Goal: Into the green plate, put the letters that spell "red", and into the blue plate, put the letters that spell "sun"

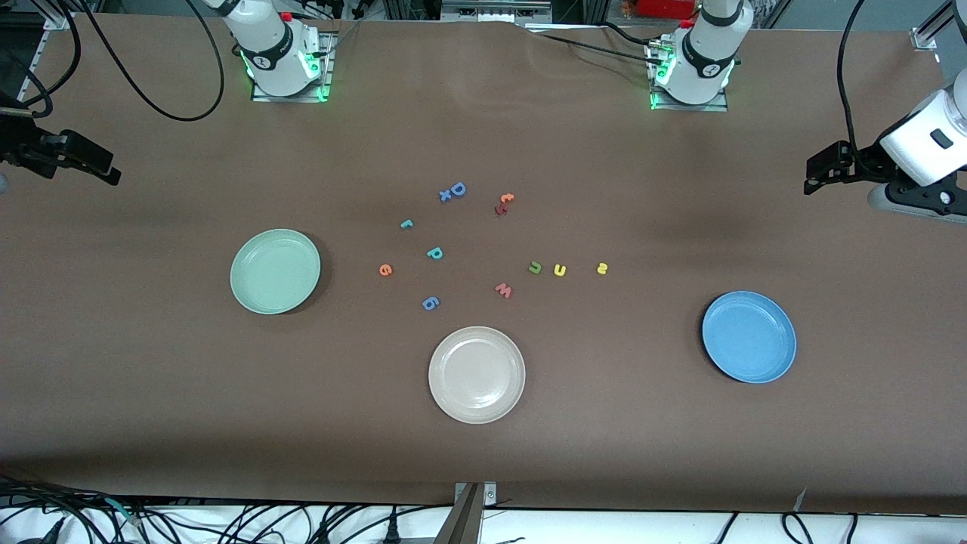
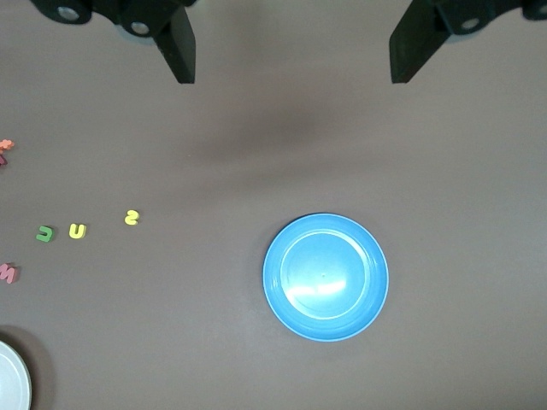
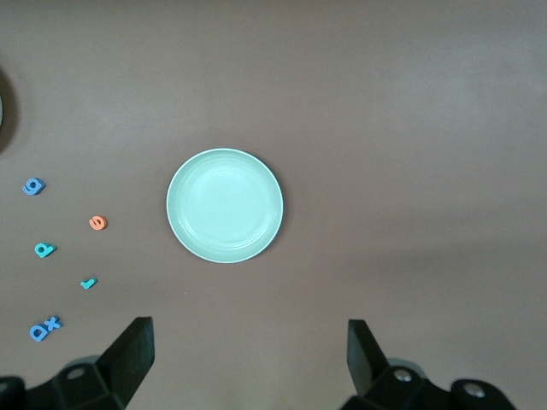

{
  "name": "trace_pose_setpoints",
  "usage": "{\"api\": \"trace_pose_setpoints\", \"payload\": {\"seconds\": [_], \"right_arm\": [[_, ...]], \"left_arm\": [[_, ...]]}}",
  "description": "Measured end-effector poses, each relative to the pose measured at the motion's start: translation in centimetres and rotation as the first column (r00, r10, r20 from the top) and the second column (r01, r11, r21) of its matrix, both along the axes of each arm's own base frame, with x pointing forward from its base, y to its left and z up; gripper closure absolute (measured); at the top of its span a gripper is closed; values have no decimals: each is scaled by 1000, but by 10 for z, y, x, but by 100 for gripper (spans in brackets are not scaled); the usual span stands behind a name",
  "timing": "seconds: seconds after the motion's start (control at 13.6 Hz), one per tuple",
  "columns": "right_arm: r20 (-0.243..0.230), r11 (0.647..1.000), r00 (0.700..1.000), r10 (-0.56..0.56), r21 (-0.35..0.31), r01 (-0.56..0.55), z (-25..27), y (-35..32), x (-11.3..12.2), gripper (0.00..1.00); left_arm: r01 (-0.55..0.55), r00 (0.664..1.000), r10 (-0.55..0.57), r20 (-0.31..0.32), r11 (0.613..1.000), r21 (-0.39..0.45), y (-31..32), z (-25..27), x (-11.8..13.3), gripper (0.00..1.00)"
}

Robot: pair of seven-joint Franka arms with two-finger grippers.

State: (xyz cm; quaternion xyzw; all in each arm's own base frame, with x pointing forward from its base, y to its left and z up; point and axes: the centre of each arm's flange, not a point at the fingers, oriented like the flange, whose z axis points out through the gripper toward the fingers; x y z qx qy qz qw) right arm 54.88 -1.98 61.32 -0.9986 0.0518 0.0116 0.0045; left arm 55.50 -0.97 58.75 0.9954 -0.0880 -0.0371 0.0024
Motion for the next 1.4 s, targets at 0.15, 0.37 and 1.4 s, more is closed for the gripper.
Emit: {"api": "trace_pose_setpoints", "payload": {"seconds": [0.15,0.37,1.4], "right_arm": [[-3,1000,1000,0,0,0,0,0,0,0],[-16,1000,1000,0,1,0,-2,0,-2,0],[-45,996,995,-91,-8,90,-17,99,1,0]], "left_arm": [[0,1000,0,0,1000,0,0,0,0,0],[0,1000,0,0,1000,0,0,0,0,0],[-1,1000,1,0,1000,0,1,0,0,0]]}}
